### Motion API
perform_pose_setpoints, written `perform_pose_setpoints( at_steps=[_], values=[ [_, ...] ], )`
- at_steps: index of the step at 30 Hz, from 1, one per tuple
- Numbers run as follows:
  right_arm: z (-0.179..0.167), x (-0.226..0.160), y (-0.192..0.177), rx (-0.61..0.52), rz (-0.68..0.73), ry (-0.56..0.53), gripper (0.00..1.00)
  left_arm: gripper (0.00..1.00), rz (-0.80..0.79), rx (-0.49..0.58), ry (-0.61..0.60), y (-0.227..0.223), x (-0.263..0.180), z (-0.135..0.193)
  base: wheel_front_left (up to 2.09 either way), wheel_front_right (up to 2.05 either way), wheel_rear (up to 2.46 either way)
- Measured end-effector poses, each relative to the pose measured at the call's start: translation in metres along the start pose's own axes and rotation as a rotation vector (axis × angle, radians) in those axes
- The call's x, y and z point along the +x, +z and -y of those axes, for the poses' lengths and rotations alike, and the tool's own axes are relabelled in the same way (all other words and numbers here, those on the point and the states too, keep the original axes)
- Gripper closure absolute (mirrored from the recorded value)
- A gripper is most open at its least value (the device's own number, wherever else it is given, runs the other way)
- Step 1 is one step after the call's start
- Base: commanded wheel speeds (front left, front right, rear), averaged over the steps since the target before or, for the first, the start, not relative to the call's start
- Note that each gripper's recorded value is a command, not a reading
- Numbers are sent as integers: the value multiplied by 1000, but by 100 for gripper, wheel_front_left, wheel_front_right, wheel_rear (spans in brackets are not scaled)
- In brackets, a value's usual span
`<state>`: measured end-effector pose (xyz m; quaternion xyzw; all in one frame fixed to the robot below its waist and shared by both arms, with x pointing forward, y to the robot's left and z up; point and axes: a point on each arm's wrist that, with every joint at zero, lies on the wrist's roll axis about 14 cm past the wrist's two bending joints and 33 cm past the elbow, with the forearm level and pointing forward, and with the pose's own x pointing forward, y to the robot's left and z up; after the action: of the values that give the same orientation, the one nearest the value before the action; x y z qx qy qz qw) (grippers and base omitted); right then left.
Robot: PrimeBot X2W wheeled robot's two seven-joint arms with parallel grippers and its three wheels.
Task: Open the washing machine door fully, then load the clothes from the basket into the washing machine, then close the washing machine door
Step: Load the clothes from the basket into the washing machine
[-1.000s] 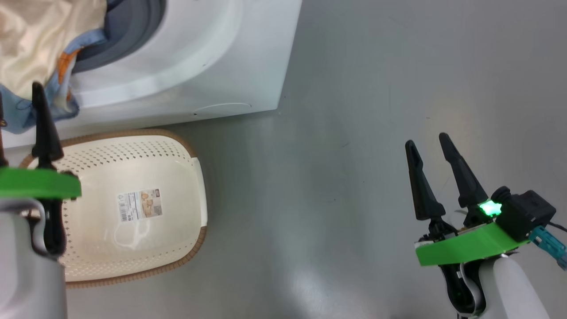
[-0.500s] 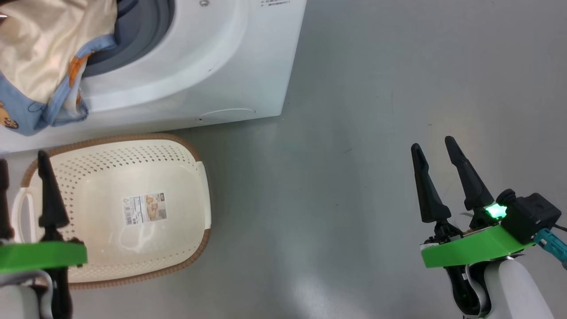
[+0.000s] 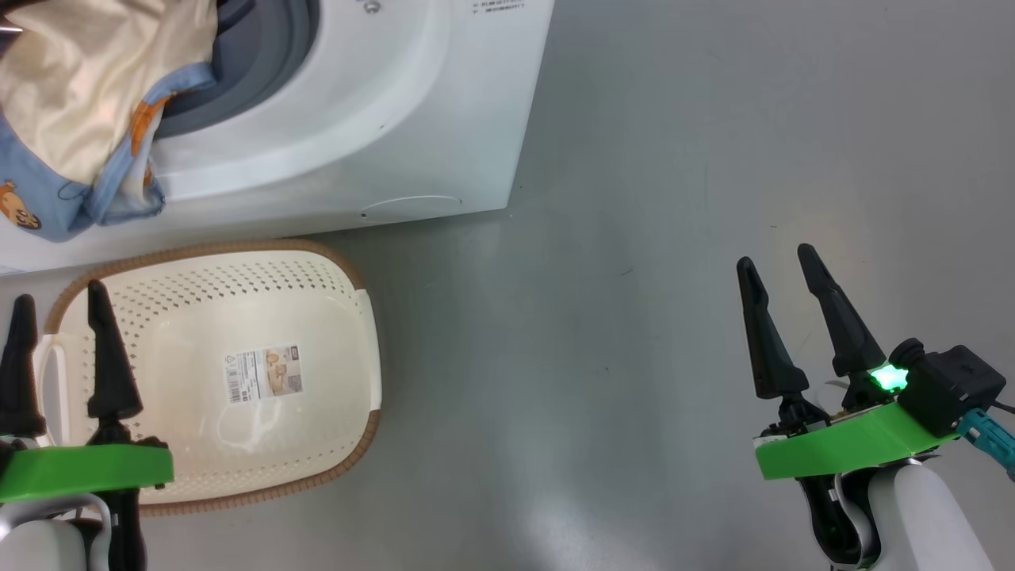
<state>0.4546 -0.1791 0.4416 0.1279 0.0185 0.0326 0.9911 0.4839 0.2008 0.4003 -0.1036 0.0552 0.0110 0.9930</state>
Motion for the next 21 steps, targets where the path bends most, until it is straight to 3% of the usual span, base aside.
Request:
perform_pose_setpoints(
  at_steps=[9, 21],
  values=[
    [-1, 2, -4, 3, -8, 4, 0, 0, -77, 13, 2, -23, 2, -5, 0, 0, 0],
    [3, 4, -18, 9, -38, -11, 0, 0, -137, 55, -13, -40, 55, -8, 0, 0, 0]
  ],
)
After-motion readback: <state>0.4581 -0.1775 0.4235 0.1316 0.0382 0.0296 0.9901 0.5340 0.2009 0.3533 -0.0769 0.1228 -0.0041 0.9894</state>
